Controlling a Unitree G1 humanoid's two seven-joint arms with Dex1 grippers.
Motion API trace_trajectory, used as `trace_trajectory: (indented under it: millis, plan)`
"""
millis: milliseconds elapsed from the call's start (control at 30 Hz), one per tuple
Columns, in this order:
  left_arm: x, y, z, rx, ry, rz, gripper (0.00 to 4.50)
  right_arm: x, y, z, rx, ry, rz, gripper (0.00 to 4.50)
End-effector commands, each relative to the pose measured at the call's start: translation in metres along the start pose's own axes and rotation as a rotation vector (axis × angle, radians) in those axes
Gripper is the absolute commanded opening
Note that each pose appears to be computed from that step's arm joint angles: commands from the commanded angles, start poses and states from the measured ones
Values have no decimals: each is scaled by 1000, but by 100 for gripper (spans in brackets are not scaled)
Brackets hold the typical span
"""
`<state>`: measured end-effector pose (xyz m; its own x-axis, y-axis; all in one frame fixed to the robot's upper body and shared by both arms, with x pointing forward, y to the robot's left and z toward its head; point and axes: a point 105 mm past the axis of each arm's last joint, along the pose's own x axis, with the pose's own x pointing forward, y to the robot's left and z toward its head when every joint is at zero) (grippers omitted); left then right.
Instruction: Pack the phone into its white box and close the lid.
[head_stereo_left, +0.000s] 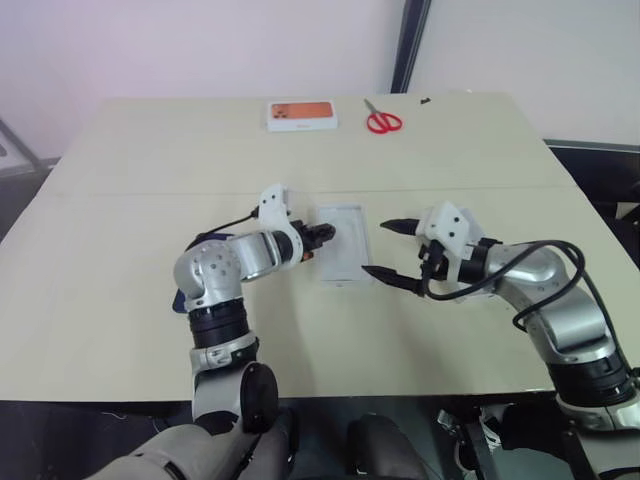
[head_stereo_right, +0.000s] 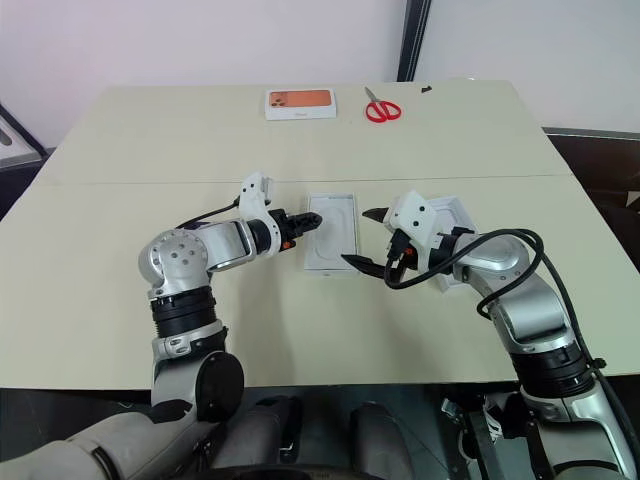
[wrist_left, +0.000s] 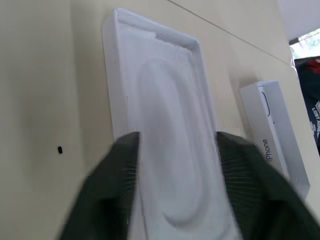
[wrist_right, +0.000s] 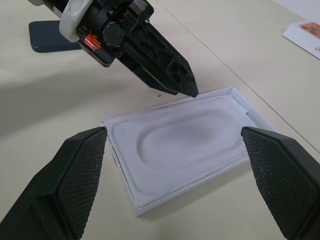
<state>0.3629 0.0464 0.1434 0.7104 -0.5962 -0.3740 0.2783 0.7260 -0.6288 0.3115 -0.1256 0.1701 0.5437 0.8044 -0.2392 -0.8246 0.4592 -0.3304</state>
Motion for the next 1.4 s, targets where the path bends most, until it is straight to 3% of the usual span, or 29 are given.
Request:
trace_trajectory:
  millis: [33, 133, 233, 367, 467, 700, 933, 1267, 1400]
  plan:
    - [-13, 0, 21, 2, -111, -37, 336, -1, -2, 17, -44, -47, -13, 450]
    - [-33, 7, 44, 73, -243, -38, 336, 4, -5, 16, -38, -38, -27, 450]
    - [-61, 24, 61, 258, -358, 35, 343, 16, -11, 10, -36, 6, -60, 363]
    - [-89, 47, 61, 527, -382, 111, 343, 34, -14, 11, -21, 24, -63, 158]
    - [-102, 61, 47, 747, -320, 125, 343, 50, -20, 8, -20, 61, -83, 6]
    - [-125, 63, 6, 974, -205, -39, 343, 95, -37, -8, 2, 163, -154, 6]
    - [-136, 57, -25, 991, -133, -166, 343, 123, -47, -24, -28, 267, -188, 6]
    - [-135, 56, -30, 967, -145, -162, 343, 137, -59, -24, -87, 254, -283, 6]
    - [-136, 54, -30, 961, -153, -164, 343, 126, -52, -8, -108, 169, -218, 6]
